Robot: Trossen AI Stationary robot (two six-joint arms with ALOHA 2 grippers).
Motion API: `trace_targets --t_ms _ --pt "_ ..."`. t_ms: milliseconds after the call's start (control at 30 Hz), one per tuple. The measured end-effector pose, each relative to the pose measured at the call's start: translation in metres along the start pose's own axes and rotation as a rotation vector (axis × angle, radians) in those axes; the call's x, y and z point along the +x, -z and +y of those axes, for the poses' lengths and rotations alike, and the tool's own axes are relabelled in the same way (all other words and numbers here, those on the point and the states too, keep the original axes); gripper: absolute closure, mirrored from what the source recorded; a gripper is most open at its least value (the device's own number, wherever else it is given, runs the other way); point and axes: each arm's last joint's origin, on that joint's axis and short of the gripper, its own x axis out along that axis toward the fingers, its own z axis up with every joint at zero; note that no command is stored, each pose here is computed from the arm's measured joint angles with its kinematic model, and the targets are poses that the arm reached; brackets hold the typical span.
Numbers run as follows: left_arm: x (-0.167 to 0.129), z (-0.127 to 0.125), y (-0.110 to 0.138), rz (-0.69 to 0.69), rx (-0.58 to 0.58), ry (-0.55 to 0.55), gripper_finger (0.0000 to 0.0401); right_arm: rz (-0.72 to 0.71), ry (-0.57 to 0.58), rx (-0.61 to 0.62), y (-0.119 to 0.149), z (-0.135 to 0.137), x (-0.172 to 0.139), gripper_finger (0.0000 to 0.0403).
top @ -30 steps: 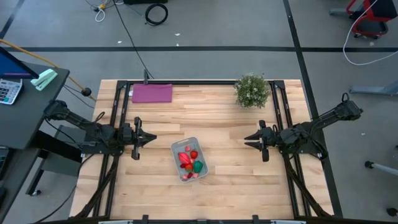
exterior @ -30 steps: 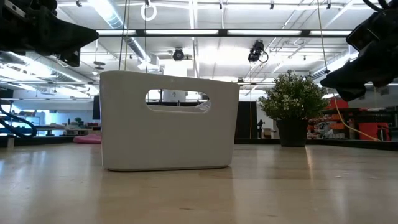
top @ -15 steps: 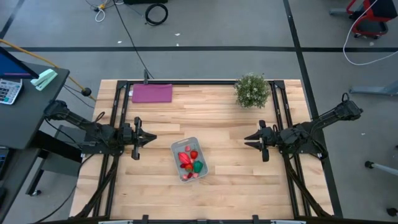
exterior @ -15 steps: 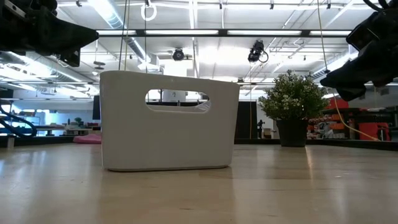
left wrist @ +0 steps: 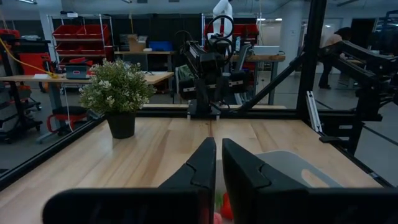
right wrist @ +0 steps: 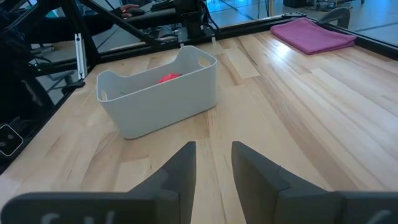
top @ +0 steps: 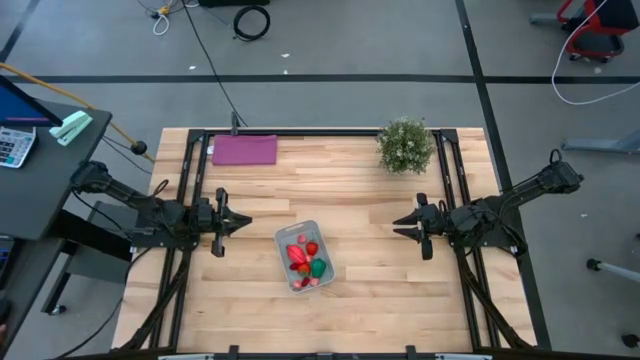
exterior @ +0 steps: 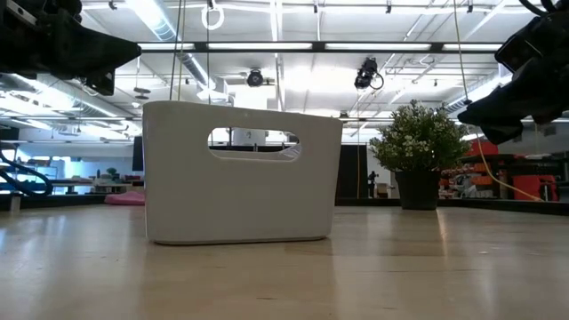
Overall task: Pick and placing Produce into tupperware
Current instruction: Return to Home Position
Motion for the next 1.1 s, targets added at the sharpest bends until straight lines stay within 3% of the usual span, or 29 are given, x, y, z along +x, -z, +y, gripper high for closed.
trace_targets --t_ms 1100 --pt "0.0 0.0 0.0 0.0 0.0 0.0 0.0378 0.0 0.0 0.0 0.0 0.0 0.0 0.0292"
